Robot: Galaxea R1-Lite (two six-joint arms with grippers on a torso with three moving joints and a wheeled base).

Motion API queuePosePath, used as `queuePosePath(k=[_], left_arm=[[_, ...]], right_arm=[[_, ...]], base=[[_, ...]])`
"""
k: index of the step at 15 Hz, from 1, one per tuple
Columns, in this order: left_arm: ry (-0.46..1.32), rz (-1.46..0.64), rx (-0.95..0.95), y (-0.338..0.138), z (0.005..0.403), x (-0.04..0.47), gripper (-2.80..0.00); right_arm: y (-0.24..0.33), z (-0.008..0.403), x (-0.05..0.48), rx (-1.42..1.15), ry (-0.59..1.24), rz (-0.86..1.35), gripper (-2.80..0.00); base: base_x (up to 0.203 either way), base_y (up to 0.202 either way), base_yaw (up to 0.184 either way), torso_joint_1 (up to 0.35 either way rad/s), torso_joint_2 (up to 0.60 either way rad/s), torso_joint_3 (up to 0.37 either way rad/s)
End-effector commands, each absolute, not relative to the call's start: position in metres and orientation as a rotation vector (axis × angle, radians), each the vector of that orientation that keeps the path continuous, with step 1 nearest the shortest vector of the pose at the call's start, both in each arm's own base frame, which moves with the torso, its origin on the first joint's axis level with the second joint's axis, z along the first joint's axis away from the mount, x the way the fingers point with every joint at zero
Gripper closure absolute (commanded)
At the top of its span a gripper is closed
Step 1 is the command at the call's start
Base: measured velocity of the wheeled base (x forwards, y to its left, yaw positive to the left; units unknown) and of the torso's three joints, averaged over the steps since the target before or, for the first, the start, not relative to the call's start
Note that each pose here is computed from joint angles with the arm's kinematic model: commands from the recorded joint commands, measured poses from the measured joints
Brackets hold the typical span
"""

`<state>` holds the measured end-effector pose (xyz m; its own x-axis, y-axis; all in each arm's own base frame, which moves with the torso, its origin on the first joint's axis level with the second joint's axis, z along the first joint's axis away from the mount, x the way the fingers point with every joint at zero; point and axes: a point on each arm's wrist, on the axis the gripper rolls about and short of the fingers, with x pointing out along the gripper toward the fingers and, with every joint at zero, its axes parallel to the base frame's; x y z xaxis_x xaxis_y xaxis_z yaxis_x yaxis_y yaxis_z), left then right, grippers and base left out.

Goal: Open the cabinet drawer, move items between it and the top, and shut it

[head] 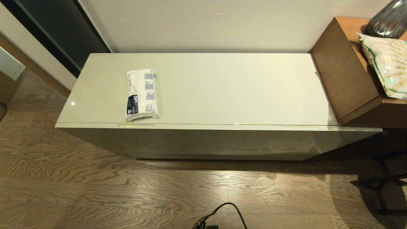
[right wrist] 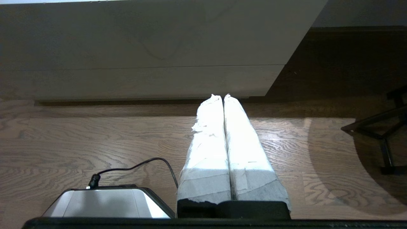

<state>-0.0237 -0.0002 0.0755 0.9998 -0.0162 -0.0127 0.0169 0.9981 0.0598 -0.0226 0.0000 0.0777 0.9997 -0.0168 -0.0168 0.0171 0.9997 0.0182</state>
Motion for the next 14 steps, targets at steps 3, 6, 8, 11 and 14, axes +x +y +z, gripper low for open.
queuePosePath(k=[3, 6, 8, 11, 14], left_arm=[[0.012, -0.016, 0.060, -0.0002, 0.0748, -0.0230, 0.00], [0.012, -0.016, 0.060, -0.0002, 0.0748, -0.0230, 0.00], [0.012, -0.016, 0.060, -0.0002, 0.0748, -0.0230, 0.00], [0.012, -0.016, 0.060, -0.0002, 0.0748, -0.0230, 0.00], [0.012, -0.016, 0.060, -0.0002, 0.0748, -0.0230, 0.00]], right_arm=[[0.0000, 0.0777, -0.0225, 0.018, 0.017, -0.017, 0.00], [0.0000, 0.0776, -0.0225, 0.018, 0.018, -0.017, 0.00], [0.0000, 0.0774, -0.0224, 0.019, 0.018, -0.017, 0.00], [0.0000, 0.0778, -0.0225, 0.018, 0.017, -0.017, 0.00], [0.0000, 0.0778, -0.0225, 0.018, 0.017, -0.017, 0.00]], base=[[0.000, 0.000, 0.000, 0.000, 0.00, 0.000], [0.000, 0.000, 0.000, 0.000, 0.00, 0.000], [0.000, 0.000, 0.000, 0.000, 0.00, 0.000], [0.000, 0.000, 0.000, 0.000, 0.00, 0.000], [0.000, 0.000, 0.000, 0.000, 0.00, 0.000]])
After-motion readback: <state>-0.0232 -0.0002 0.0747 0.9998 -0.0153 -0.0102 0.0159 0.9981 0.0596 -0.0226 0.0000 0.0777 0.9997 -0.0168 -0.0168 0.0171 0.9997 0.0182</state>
